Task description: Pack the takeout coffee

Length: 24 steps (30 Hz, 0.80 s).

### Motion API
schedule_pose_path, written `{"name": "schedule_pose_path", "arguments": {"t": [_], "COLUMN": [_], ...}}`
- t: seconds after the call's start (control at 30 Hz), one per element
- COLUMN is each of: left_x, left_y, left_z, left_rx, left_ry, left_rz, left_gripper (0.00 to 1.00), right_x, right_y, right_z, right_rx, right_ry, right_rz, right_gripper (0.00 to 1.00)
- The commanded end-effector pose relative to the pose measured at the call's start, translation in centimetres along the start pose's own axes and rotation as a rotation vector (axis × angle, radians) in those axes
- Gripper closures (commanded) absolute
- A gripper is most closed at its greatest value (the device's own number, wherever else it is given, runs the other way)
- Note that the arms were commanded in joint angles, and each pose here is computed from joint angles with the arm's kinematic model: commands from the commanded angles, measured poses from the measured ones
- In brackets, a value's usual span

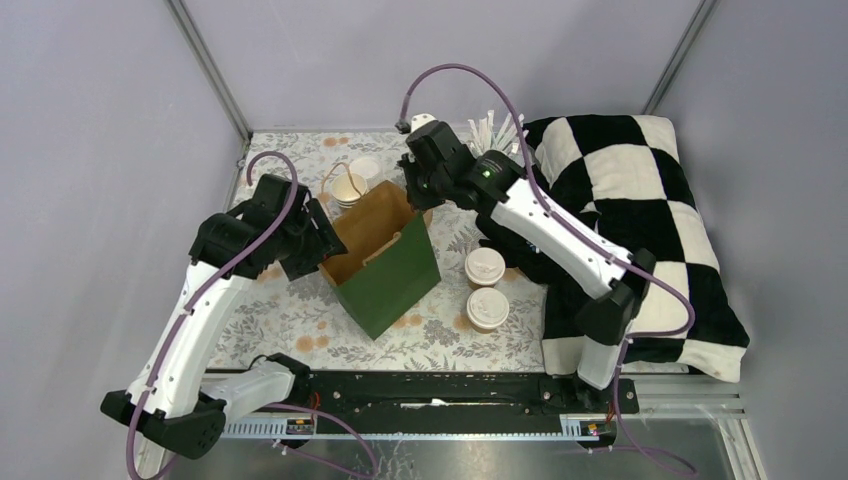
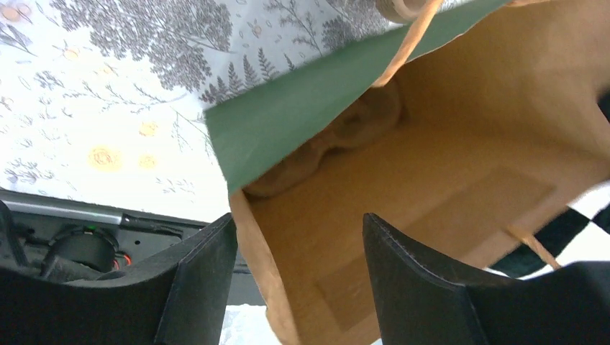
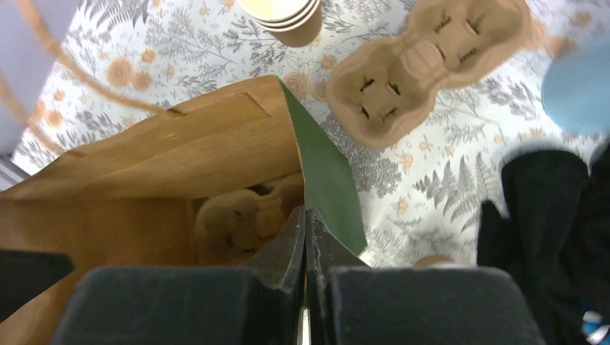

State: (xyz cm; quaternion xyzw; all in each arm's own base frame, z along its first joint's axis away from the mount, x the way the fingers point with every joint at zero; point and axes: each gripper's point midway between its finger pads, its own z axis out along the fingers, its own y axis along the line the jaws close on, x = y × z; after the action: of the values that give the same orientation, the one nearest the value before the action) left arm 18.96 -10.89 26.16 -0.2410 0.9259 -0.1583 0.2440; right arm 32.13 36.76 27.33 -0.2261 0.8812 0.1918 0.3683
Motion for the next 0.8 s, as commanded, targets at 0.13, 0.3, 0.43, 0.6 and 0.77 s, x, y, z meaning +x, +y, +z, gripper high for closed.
{"name": "schedule_pose_path", "arguments": {"t": [0.13,0.3,0.43,0.6,0.77], "left_x": [-5.0,-5.7,-3.4,-0.9,-0.8], "left_y": [0.4,1.9,0.6,-1.2,-2.8], "left_z": [-2.1,-3.8,-3.6,-2.4,-3.2], "left_rx": [-0.077,-0.134,-0.053,0.072,0.177], "left_ry": [-0.194,-0.242,-0.127,-0.021,-0.04], "left_rz": [0.173,0.203,0.163,0.103,0.064], "left_gripper": [0.28,0.23,0.23,0.29,0.38], "right_x": [0.4,2.9,3.1,3.5,3.6], "right_y": [-2.5,-1.6,-1.5,-2.0,-1.5], "right_z": [-5.7,-4.9,-5.5,-7.0,-7.0], "right_rx": [0.305,0.288,0.278,0.275,0.224], "right_ry": [-0.125,-0.167,-0.194,-0.247,-0.241], "right_rz": [0.394,0.55,0.664,0.669,0.613], "right_gripper": [1.0,1.0,1.0,1.0,0.96]}}
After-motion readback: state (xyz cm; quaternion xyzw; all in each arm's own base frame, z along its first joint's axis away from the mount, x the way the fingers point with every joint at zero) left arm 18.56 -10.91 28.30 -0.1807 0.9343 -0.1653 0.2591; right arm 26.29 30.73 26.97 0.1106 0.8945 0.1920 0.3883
